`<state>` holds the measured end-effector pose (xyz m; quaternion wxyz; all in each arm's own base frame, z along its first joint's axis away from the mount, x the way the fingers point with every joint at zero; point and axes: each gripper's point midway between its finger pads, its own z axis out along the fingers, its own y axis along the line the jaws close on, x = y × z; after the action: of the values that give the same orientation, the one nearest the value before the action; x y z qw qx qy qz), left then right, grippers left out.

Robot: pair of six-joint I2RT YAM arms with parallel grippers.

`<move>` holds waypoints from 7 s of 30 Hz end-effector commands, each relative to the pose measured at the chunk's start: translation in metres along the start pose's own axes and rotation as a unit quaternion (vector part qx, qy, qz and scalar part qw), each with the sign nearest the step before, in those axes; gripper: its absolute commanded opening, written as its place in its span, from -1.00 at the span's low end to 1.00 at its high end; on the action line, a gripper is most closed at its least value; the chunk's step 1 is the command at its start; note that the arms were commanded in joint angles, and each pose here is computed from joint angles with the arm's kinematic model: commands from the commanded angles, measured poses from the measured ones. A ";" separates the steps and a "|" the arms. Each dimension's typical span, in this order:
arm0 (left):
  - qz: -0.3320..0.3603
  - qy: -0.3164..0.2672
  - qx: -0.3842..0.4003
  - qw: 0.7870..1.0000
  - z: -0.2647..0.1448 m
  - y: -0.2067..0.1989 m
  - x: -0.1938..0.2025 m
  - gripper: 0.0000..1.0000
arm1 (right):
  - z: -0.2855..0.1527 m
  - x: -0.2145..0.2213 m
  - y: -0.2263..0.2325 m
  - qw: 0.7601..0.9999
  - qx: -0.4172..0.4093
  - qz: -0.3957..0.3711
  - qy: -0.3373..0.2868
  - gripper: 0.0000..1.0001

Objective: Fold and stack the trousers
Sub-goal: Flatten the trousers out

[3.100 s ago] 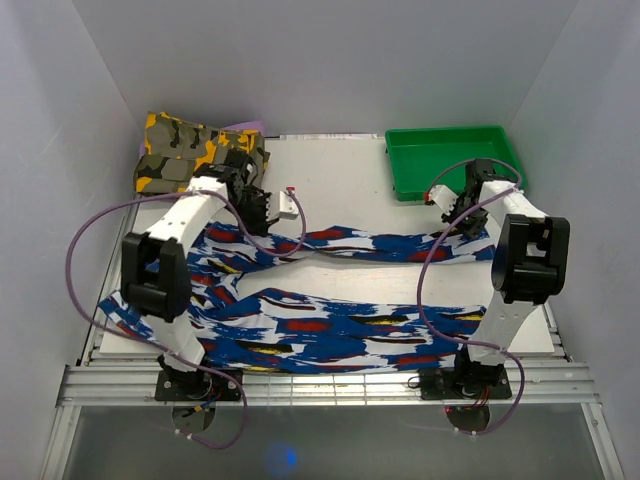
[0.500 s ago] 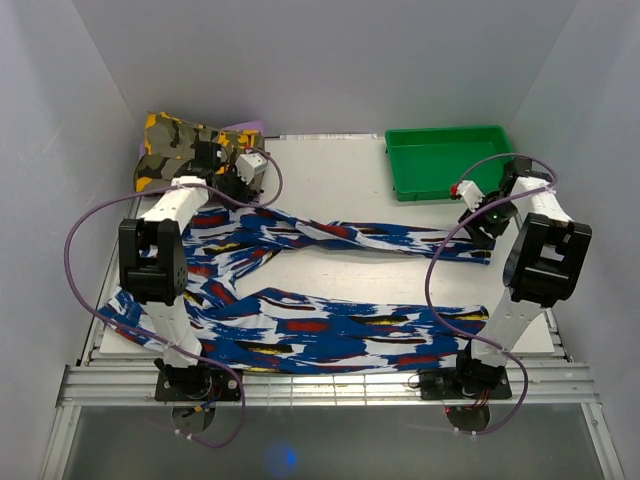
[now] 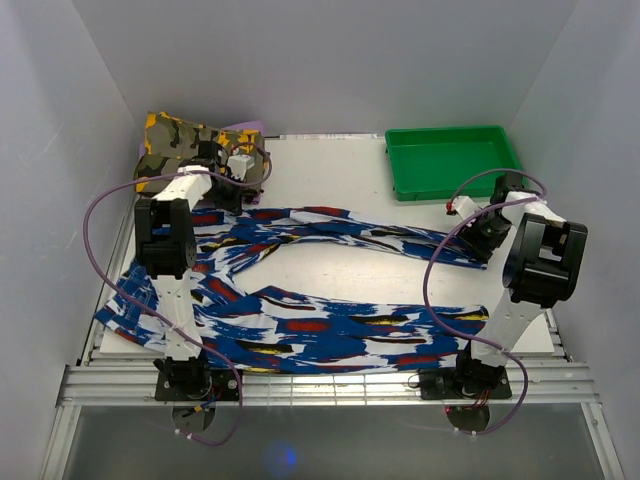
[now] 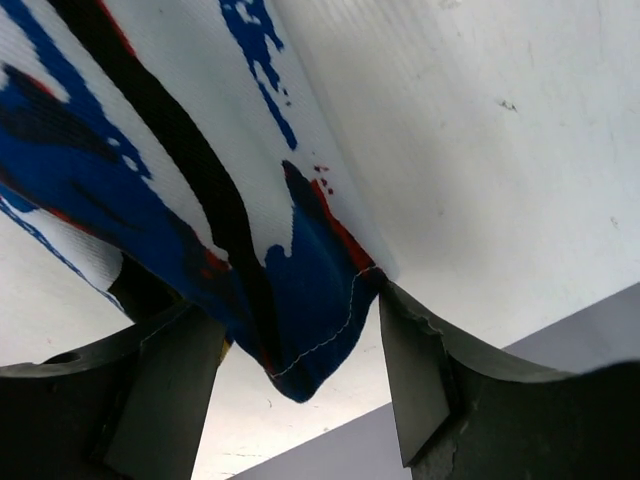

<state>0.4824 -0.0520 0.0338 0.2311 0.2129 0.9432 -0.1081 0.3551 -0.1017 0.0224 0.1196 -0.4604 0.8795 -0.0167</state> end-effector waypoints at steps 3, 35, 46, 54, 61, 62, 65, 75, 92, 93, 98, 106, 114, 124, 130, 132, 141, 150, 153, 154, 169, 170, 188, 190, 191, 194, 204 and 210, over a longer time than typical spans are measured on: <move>-0.024 0.000 -0.045 0.999 -0.034 0.015 0.006 -1.00 | -0.020 0.035 0.001 0.998 0.038 -0.021 0.044 0.34; 0.041 -0.132 0.003 0.990 -0.128 -0.032 -0.044 0.72 | -0.044 -0.077 0.004 0.991 -0.027 -0.107 -0.078 0.36; 0.092 -0.083 0.004 0.992 -0.138 -0.052 0.024 0.57 | -0.026 -0.143 -0.092 0.994 0.048 -0.018 -0.098 -0.85; 0.138 -0.090 0.067 0.984 -0.138 -0.084 0.041 0.50 | -0.031 -0.128 -0.055 0.997 0.004 0.033 -0.064 0.29; 0.184 -0.030 0.111 0.976 -0.104 -0.125 0.065 0.33 | -0.031 -0.112 0.000 0.998 -0.025 -0.015 -0.061 -0.15; 0.187 -0.026 0.116 0.975 -0.101 -0.130 0.066 0.31 | -0.025 -0.109 0.004 0.998 -0.034 -0.012 -0.057 -0.19; 0.191 -0.017 0.144 0.971 -0.093 -0.142 0.071 0.24 | -0.004 -0.096 0.010 0.999 -0.032 -0.009 -0.036 -0.20; 0.255 0.122 0.154 0.947 -0.060 -0.138 0.159 -0.23 | 0.029 -0.045 0.001 0.998 0.002 -0.026 0.051 -0.82; 0.270 -0.007 0.189 0.944 -0.123 -0.171 0.078 0.08 | -0.091 -0.036 0.079 0.986 -0.157 -0.049 -0.002 0.35; 0.267 0.016 0.181 0.946 -0.119 -0.166 0.090 0.08 | -0.088 -0.030 0.093 0.983 -0.176 -0.044 0.006 0.34; 0.286 0.086 0.133 0.945 -0.105 -0.140 0.128 0.08 | -0.065 -0.002 0.136 0.978 -0.203 -0.034 0.042 0.31; 0.384 0.142 0.188 0.893 -0.106 -0.138 0.171 0.08 | -0.040 0.020 0.173 0.970 -0.228 -0.048 0.071 0.30; 0.395 0.168 0.162 0.889 -0.078 -0.120 0.181 -0.02 | -0.018 0.046 0.185 0.970 -0.209 -0.064 0.109 0.06; 0.389 0.160 0.142 0.896 -0.078 -0.110 0.182 -0.87 | -0.016 0.046 0.163 0.977 -0.165 -0.061 0.120 -0.85; 0.313 0.130 0.085 0.937 -0.079 -0.066 0.155 -1.00 | -0.029 0.037 0.115 0.985 -0.110 -0.066 0.114 -0.85; 0.308 0.118 0.067 0.942 -0.078 -0.059 0.147 -1.00 | -0.030 0.041 0.104 0.986 -0.104 -0.062 0.118 -0.84; 0.304 0.072 0.015 0.950 -0.079 -0.046 0.127 -1.00 | -0.019 0.074 0.091 0.978 -0.116 -0.047 0.165 -0.84; 0.302 0.008 0.065 0.951 -0.101 -0.075 0.103 -0.79 | -0.019 0.087 0.111 0.975 -0.122 -0.054 0.178 -0.85; 0.303 -0.020 0.089 0.949 -0.117 -0.090 0.090 -0.56 | -0.028 0.070 0.105 0.980 -0.124 -0.044 0.147 -0.13; 0.299 -0.039 0.096 0.949 -0.124 -0.096 0.082 -0.31 | -0.038 0.048 0.089 0.987 -0.112 -0.031 0.107 -0.01; 0.235 -0.020 0.086 0.968 -0.092 -0.087 0.063 0.05 | -0.020 -0.067 -0.002 0.996 -0.036 -0.082 -0.017 0.02; 0.233 -0.016 0.089 0.968 -0.088 -0.087 0.065 0.05 | -0.016 -0.066 0.000 0.995 -0.039 -0.091 -0.014 0.04; 0.274 0.021 0.105 0.956 -0.077 -0.082 0.089 -1.00 | 0.003 -0.030 -0.008 0.988 0.007 -0.142 0.064 -0.85; 0.278 0.002 0.107 0.955 -0.088 -0.082 0.084 -1.00 | -0.016 -0.022 -0.012 0.988 0.021 -0.140 0.058 -0.84; 0.283 -0.002 0.106 0.953 -0.091 -0.082 0.084 -1.00 | -0.021 -0.019 -0.011 0.988 0.024 -0.141 0.058 -0.85; 0.308 -0.004 0.125 0.943 -0.093 -0.091 0.098 -1.00 | -0.021 -0.004 0.002 0.987 0.011 -0.147 0.070 -0.84; 0.306 -0.037 0.161 0.938 -0.116 -0.126 0.068 0.42 | -0.042 -0.057 0.009 0.996 -0.033 -0.088 0.001 0.27; 0.184 -0.107 0.106 0.971 -0.131 -0.107 -0.012 0.41 | -0.093 -0.195 0.031 0.978 -0.037 -0.116 -0.167 -0.02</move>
<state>0.3565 -0.1028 0.1285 0.2636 0.4694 0.8243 -0.1751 0.4215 -0.0228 0.1158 0.1829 -0.5384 0.8224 -0.0188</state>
